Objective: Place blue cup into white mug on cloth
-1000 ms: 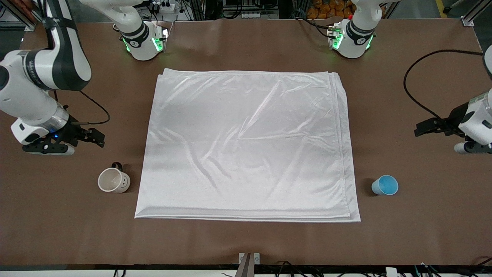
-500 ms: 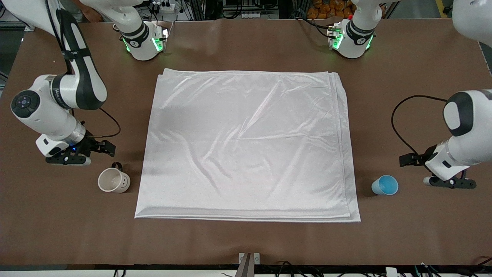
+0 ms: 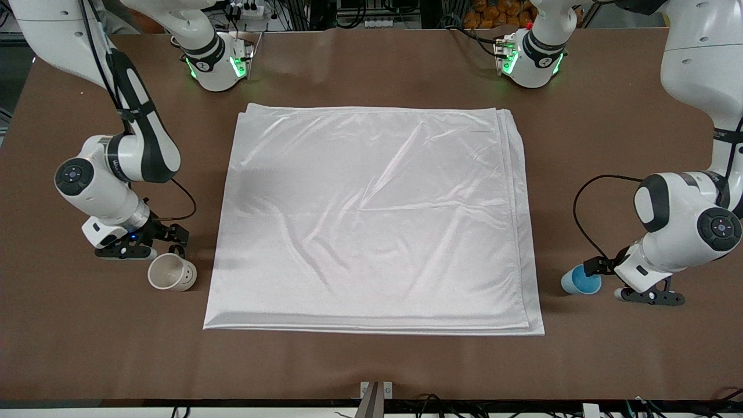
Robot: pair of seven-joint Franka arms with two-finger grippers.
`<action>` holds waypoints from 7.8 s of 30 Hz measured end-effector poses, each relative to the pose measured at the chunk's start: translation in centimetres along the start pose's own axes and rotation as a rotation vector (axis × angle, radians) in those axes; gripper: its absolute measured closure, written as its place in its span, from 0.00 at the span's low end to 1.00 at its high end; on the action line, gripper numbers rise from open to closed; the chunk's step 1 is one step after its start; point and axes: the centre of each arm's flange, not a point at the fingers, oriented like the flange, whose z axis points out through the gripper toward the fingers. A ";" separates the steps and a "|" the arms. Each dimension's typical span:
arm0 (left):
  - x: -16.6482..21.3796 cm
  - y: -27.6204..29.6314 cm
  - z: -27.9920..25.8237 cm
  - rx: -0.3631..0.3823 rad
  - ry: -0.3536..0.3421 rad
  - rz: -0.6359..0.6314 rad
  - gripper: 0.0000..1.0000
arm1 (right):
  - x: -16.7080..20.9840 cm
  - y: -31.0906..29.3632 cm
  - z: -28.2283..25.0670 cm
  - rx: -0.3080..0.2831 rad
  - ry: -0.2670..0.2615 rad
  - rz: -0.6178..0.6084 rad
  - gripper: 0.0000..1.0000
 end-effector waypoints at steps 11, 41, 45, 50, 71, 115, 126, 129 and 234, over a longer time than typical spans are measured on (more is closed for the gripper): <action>0.1 -0.4 2.2 -0.001 0.022 -0.007 0.00 | 0.1 -0.2 0.9 -0.001 0.019 -0.065 0.41; 0.2 -1.1 2.9 -0.006 0.035 -0.043 0.95 | 3.1 -3.2 -1.8 0.016 0.047 -0.108 0.81; 0.4 -1.2 2.6 -0.005 0.041 -0.044 0.95 | 4.5 -6.4 -5.1 0.029 0.002 -0.090 0.81; 0.6 -0.7 1.8 -0.010 0.029 -0.041 0.95 | 5.6 -12.1 -10.0 0.035 -0.052 -0.035 0.81; 0.6 12.3 -7.4 -0.081 -0.088 -0.181 0.95 | -0.7 -40.3 -16.6 0.097 -0.016 -0.027 0.81; -1.0 25.1 -10.1 -0.038 -0.194 -0.251 0.95 | -9.0 -56.3 -5.0 0.075 0.087 -0.180 0.51; -1.5 27.6 -10.2 -0.036 -0.197 -0.254 0.95 | -8.1 -54.3 -14.4 -0.014 0.024 -0.149 0.00; -1.9 28.9 -10.2 -0.032 -0.200 -0.265 0.95 | -7.6 -52.4 -18.9 -0.025 0.003 -0.117 0.00; 1.8 30.6 -6.9 -0.012 0.029 -0.419 0.00 | 3.3 -0.8 -34.3 0.047 -0.019 0.054 0.00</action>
